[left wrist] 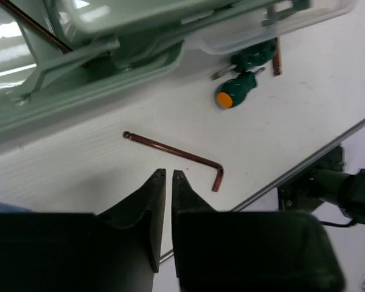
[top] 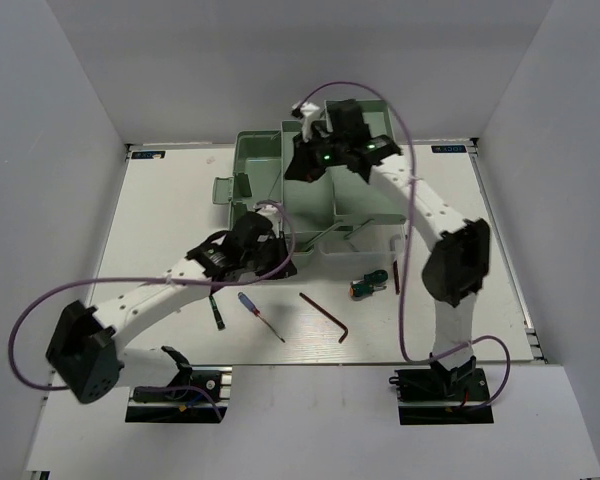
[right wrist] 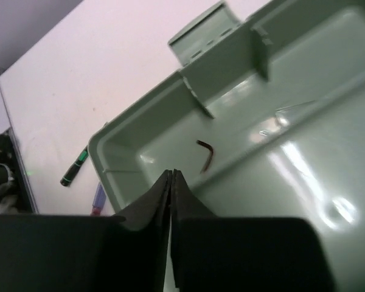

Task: Sort the tools into containers

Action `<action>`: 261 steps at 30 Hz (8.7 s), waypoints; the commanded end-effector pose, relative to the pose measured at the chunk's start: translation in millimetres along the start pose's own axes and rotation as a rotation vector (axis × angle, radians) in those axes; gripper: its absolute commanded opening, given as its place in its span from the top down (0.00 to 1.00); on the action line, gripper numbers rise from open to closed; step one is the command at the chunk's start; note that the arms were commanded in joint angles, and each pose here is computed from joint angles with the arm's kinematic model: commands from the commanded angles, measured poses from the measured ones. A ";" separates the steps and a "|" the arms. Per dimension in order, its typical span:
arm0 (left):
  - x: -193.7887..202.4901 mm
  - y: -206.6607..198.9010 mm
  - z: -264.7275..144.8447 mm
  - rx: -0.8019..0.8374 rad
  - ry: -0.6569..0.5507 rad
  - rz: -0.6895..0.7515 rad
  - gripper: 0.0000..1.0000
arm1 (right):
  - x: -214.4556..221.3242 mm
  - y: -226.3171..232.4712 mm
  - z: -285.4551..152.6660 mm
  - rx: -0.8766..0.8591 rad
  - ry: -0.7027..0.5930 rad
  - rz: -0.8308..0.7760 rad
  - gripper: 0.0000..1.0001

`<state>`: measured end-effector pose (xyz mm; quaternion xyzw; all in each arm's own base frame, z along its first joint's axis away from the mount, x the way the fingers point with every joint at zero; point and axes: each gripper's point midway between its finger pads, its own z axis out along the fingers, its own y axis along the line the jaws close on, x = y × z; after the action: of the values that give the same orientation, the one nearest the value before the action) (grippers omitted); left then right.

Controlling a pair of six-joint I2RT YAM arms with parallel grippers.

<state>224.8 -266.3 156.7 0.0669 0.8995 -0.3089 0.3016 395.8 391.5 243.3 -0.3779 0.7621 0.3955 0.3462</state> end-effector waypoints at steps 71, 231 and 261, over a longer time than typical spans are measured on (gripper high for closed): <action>189.4 51.4 56.3 -0.894 0.192 -0.280 0.63 | 121.8 -37.9 -278.1 0.596 -0.168 0.218 0.56; -102.8 101.8 -125.8 -0.574 -0.396 -0.342 0.21 | 386.7 -110.9 -245.2 1.192 0.355 0.847 0.80; -94.2 101.8 -134.7 -0.567 -0.399 -0.359 0.21 | 358.3 -164.5 -229.4 1.044 0.353 0.839 0.93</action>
<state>270.9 -103.8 242.7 -0.2332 0.8731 -0.1047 0.4152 334.7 15.4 14.1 0.1135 0.9684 -0.0015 0.2219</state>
